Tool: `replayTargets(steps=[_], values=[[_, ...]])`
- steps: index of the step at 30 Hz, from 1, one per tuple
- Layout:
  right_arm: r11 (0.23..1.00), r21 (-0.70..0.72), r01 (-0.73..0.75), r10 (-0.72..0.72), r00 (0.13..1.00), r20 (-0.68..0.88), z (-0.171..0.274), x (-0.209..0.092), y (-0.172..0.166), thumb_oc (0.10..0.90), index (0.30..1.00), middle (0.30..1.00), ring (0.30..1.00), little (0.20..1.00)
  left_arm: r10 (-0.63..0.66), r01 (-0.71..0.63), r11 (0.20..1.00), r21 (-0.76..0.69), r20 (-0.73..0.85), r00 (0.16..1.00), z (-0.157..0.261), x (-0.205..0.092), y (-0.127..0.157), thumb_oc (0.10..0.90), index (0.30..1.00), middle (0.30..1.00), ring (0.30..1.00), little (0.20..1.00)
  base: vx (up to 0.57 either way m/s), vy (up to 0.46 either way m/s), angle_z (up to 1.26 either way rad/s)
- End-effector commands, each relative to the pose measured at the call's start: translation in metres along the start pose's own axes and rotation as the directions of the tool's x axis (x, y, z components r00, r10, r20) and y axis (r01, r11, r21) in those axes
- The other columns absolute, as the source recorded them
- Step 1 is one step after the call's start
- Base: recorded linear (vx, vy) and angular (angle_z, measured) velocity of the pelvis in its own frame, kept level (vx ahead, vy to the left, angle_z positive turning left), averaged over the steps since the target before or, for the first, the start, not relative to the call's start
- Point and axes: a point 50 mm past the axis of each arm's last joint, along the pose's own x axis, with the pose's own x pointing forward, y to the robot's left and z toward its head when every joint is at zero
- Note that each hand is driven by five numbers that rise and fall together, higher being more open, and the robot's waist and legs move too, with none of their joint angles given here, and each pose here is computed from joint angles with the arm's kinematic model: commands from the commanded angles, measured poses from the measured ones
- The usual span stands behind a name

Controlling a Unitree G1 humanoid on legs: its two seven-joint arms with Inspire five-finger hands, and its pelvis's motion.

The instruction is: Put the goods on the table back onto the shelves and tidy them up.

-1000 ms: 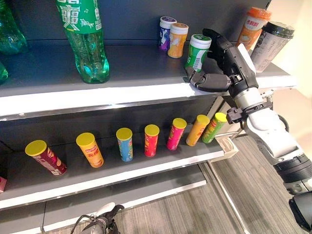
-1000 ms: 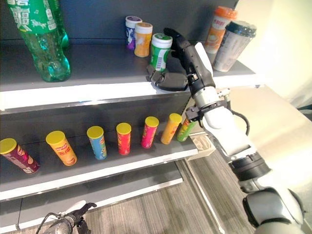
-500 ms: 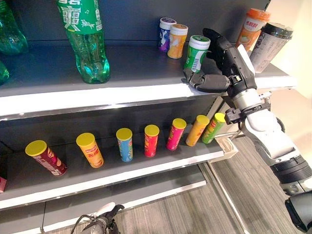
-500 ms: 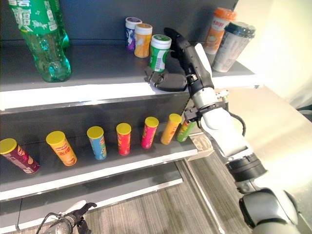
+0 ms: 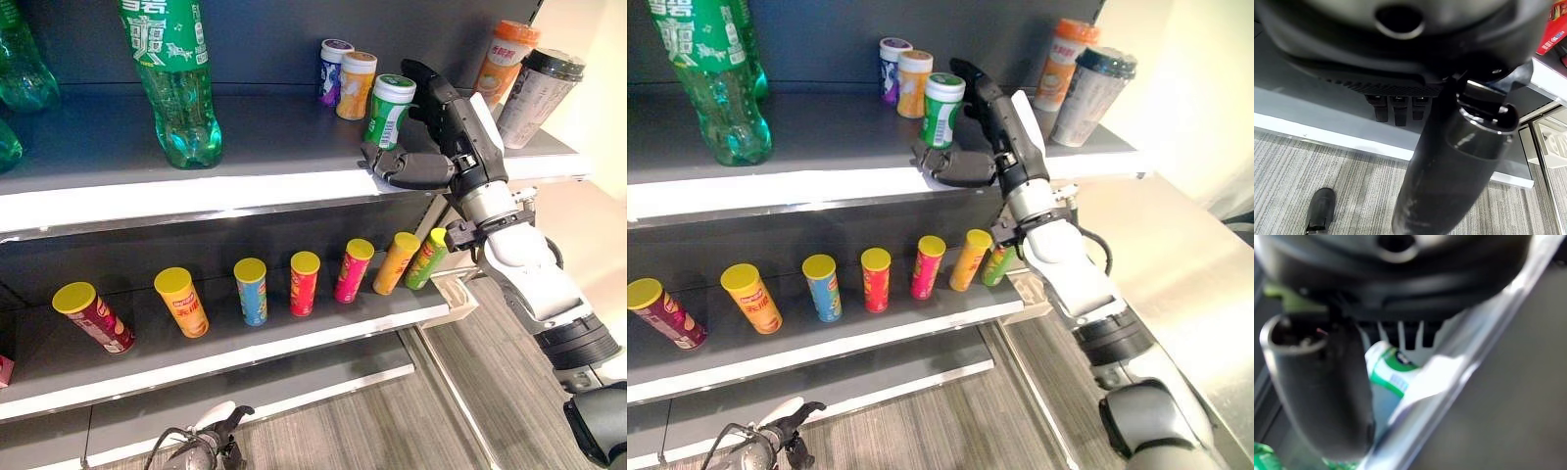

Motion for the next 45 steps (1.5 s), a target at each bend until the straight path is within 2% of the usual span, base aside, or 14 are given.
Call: replayTargets(steps=[1,6,7,11,21,27,32,39,43,44,45], values=[[0.998,0.003,0.061,-0.061,0.992,0.108,0.02,0.005,-0.01,0.8,0.9,0.9,0.9,0.9,0.111,-0.114,0.993,0.019,0.105,0.988,0.025,0.01,0.035,0.8,0.9,0.9,0.9,0.9,0.0,0.0,0.0],[0.976,-0.12,0.184,-0.163,0.973,0.162,0.029,-0.002,-0.038,0.8,0.9,0.9,0.9,0.9,0.124,-0.127,0.992,0.025,0.085,0.989,0.02,0.009,0.035,0.8,0.9,0.9,0.9,0.9,0.0,0.006,0.03],[0.947,-0.192,0.258,-0.217,0.953,0.211,0.039,-0.006,-0.054,0.8,0.9,0.9,0.9,0.9,0.135,-0.138,0.99,0.024,0.084,0.987,0.02,0.009,0.036,0.8,0.9,0.9,0.9,0.9,0.0,0.0,0.0],[0.916,-0.196,0.351,-0.286,0.911,0.295,0.059,-0.006,-0.075,0.8,0.9,0.9,0.9,0.9,0.164,-0.166,0.986,0.023,0.095,0.982,0.023,0.01,0.043,0.8,0.9,0.9,0.9,0.9,0.0,0.0,0.0],[0.918,-0.151,0.365,-0.289,0.882,0.373,0.08,-0.025,-0.096,0.8,0.9,0.9,0.9,0.9,0.183,-0.183,0.983,0.0,0.061,0.981,0.02,0.011,0.044,0.8,0.9,0.9,0.9,0.9,-0.01,0.006,-0.05],[0.94,-0.096,0.328,-0.26,0.869,0.421,0.105,-0.053,-0.127,0.8,0.9,0.9,0.9,0.9,0.177,-0.177,0.984,-0.02,0.009,0.984,0.008,0.01,0.042,0.8,0.9,0.9,0.9,0.9,0.0,-0.002,-0.01],[0.96,-0.043,0.278,-0.245,0.902,0.356,0.105,-0.111,-0.149,0.8,0.9,0.9,0.9,0.9,0.134,-0.141,0.986,-0.084,-0.078,0.988,-0.013,0.004,0.026,0.8,0.9,0.9,0.9,0.9,-0.01,-0.021,-0.21],[0.915,-0.053,0.4,-0.371,0.886,0.279,0.096,-0.176,-0.157,0.8,0.9,0.9,0.9,0.9,0.112,-0.136,0.98,-0.144,-0.166,0.98,-0.035,-0.005,0.011,0.8,0.9,0.9,0.9,0.9,-0.01,0.017,-0.24],[0.916,-0.034,0.4,-0.385,0.899,0.206,0.079,-0.191,-0.143,0.8,0.9,0.9,0.9,0.9,0.116,-0.136,0.983,-0.124,-0.153,0.981,-0.033,-0.005,0.011,0.8,0.9,0.9,0.9,0.9,-0.02,0.059,-0.19],[0.951,-0.015,0.308,-0.306,0.948,0.084,0.057,-0.196,-0.111,0.8,0.9,0.9,0.9,0.9,0.103,-0.114,0.987,-0.11,-0.101,0.99,-0.024,-0.003,0.011,0.8,0.9,0.9,0.9,0.9,-0.06,0.101,-0.2],[0.961,0.017,0.276,-0.277,0.96,0.05,0.05,-0.197,-0.103,0.8,0.9,0.9,0.9,0.9,0.097,-0.107,0.988,-0.111,-0.094,0.991,-0.024,-0.004,0.011,0.8,0.9,0.9,0.9,0.9,-0.08,0.111,-0.13]])
